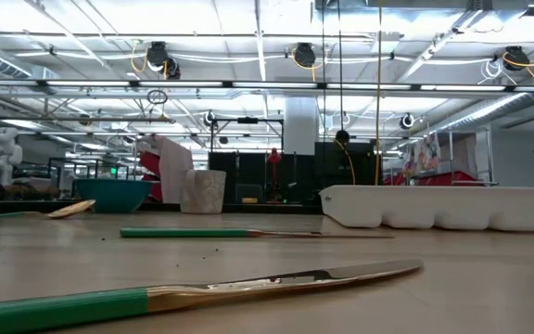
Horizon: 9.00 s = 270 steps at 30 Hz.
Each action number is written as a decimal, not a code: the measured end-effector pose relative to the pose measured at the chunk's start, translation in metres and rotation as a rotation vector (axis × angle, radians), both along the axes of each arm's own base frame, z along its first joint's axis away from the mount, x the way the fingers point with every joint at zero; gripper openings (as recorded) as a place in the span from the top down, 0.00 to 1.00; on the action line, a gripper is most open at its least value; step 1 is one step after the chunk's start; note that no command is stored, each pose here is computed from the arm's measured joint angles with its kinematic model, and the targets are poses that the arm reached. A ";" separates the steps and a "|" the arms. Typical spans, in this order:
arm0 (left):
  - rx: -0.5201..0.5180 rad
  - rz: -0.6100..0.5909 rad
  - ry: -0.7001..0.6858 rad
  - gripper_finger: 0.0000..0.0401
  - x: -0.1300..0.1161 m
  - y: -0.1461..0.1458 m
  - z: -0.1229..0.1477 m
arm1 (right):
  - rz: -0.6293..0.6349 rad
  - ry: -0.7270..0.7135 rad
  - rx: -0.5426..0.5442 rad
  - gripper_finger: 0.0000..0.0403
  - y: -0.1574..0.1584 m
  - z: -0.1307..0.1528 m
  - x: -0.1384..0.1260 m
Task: Sort silverware
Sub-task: Put the green spoon into the white cutlery tray
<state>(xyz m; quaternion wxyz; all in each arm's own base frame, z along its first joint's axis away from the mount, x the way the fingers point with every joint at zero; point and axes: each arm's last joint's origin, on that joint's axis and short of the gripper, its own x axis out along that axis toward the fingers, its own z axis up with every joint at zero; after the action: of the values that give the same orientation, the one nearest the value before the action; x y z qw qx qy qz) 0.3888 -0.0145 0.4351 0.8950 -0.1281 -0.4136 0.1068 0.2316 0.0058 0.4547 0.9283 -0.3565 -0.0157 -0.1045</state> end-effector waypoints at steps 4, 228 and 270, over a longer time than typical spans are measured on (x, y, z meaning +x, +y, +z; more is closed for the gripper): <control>0.003 0.000 0.006 0.98 0.000 -0.001 0.000 | -0.034 -0.031 0.009 0.70 -0.001 0.004 -0.004; -0.288 -0.352 2.124 0.69 -0.127 0.101 -0.138 | -0.778 0.447 0.352 0.77 -0.091 -0.071 -0.112; 0.099 -0.721 2.377 0.69 -0.204 0.156 -0.281 | -0.703 0.482 0.752 0.77 -0.081 -0.088 -0.119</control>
<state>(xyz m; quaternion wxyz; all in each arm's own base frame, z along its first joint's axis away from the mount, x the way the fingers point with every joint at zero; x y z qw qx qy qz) 0.1850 0.1417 0.1537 0.6968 -0.0243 0.7083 -0.1109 0.1129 -0.0754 0.3664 0.8780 0.0010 0.3547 -0.3214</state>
